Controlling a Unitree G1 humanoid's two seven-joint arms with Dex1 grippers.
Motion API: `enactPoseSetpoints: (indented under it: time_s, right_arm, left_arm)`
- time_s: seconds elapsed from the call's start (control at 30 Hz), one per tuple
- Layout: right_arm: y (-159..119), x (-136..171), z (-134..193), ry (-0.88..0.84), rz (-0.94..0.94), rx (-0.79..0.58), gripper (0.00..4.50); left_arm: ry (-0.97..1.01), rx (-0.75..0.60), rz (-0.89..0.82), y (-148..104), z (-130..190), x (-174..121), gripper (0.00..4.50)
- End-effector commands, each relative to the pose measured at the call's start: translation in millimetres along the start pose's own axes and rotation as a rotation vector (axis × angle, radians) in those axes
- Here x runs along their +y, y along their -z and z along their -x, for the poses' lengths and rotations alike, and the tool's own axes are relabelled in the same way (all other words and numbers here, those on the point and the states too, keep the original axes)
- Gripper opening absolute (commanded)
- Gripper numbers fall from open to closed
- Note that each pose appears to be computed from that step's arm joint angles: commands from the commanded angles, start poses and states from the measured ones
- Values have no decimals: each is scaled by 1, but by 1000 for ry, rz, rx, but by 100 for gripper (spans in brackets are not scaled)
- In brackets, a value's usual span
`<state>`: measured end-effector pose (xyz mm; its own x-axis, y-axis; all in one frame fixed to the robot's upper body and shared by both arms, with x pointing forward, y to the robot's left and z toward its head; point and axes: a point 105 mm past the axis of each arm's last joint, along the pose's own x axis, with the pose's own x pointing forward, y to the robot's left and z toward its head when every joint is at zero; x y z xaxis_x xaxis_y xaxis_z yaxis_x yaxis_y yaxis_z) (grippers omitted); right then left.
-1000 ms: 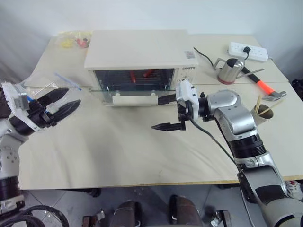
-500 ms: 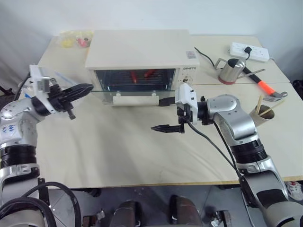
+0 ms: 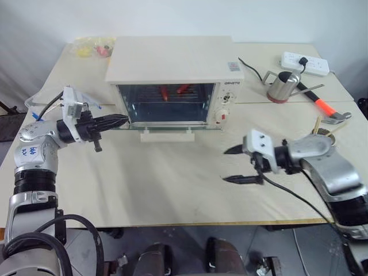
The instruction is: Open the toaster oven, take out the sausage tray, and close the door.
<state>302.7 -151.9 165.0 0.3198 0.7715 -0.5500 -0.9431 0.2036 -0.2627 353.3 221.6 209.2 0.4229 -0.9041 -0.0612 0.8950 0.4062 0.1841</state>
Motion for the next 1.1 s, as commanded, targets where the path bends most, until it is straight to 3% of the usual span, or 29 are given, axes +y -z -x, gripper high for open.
enactPoseSetpoints:
  time_s: [0.03,0.2,0.37,0.57,0.77,0.87,0.93,1.1]
  right_arm:
    - [-26,-14,24,80,70,-45,450]
    - [-40,-27,39,129,148,-26,450]
    - [-76,-47,21,235,280,-71,450]
    - [-115,-48,-46,318,428,-164,450]
    - [-132,-65,-87,475,505,-139,450]
    - [-136,-78,-101,563,527,-111,450]
    - [-137,-85,-109,600,565,-82,450]
    - [-133,-102,-127,695,728,57,450]
  left_arm:
    - [65,109,-44,10,-1,-7,3]
    - [130,248,-86,31,-3,-14,3]
    - [162,394,-160,57,-1,-19,3]
    - [9,306,-343,52,-14,-10,3]
    - [-276,30,-296,26,-9,-4,3]
    - [-384,-110,-179,16,-5,-10,64]
    - [-408,-144,-145,17,-3,-20,125]
    - [-566,-378,-105,-2,11,-33,285]
